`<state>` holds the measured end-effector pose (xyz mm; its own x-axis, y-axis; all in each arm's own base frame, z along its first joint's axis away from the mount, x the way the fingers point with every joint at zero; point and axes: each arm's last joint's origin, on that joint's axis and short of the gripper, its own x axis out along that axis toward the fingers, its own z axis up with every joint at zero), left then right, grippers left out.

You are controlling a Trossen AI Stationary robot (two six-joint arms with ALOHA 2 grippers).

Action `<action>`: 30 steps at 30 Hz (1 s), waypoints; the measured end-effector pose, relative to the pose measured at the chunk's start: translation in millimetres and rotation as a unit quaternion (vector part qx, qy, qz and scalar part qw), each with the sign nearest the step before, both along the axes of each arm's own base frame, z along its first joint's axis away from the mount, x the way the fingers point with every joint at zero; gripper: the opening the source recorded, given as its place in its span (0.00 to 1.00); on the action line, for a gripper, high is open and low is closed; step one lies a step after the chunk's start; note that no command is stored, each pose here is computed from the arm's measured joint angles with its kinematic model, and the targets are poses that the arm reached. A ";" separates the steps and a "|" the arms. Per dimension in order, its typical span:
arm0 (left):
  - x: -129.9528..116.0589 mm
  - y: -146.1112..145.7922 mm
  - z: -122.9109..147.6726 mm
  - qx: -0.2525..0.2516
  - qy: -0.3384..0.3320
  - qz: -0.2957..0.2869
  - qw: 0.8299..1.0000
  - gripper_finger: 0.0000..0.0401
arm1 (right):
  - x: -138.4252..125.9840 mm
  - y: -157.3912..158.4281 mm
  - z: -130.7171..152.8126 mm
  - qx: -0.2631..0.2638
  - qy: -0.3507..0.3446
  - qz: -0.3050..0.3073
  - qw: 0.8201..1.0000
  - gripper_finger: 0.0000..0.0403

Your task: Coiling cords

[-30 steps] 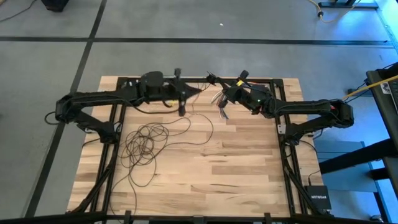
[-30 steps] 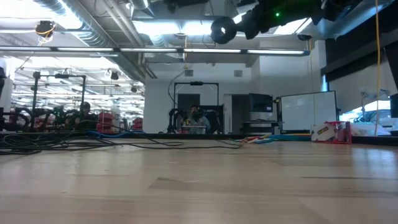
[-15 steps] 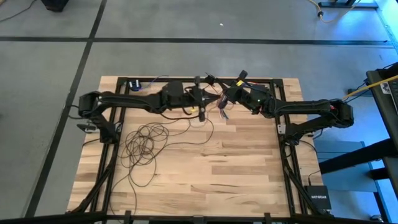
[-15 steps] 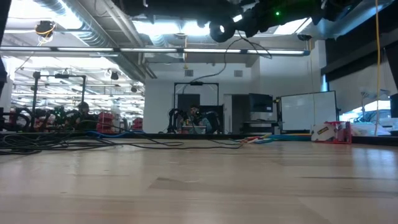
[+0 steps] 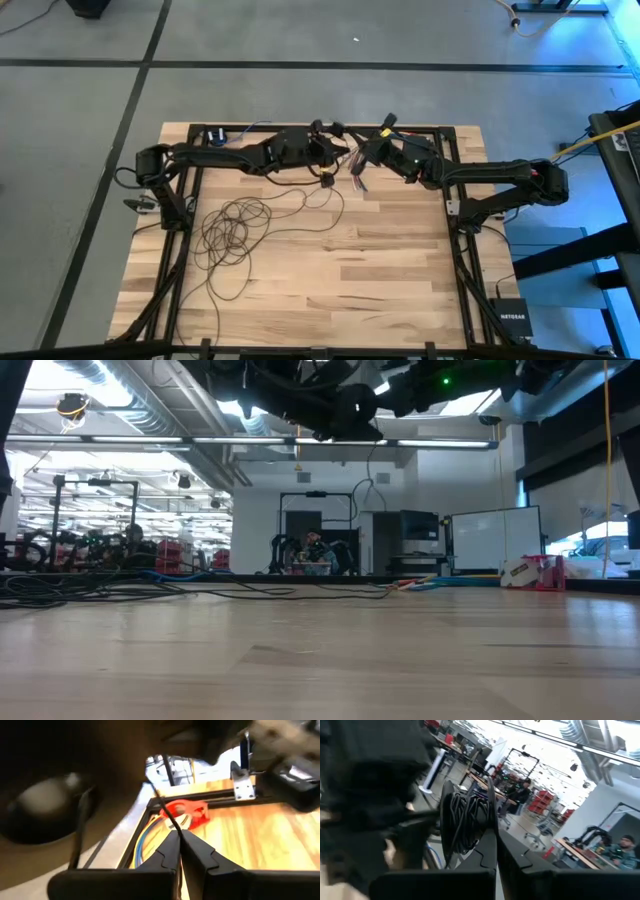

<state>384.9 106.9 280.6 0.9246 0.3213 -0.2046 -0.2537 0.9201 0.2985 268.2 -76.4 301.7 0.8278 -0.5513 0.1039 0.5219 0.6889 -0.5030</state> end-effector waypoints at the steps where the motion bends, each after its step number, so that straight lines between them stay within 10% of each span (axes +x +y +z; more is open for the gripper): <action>1: -0.7 2.4 -0.1 0.000 0.001 0.003 1.000 0.02 | 0.1 0.2 0.2 0.003 -0.003 0.004 1.000 0.01; 30: -18.3 30.0 -25.7 -0.033 0.101 0.041 0.993 0.03 | -7.2 2.7 8.1 0.016 -0.022 0.015 1.000 0.01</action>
<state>366.7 136.9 254.9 0.8336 0.3736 -0.4069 -0.2700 0.9182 0.2900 261.0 -73.6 309.8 0.8389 -0.5303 0.1225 0.5219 0.7200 -0.4573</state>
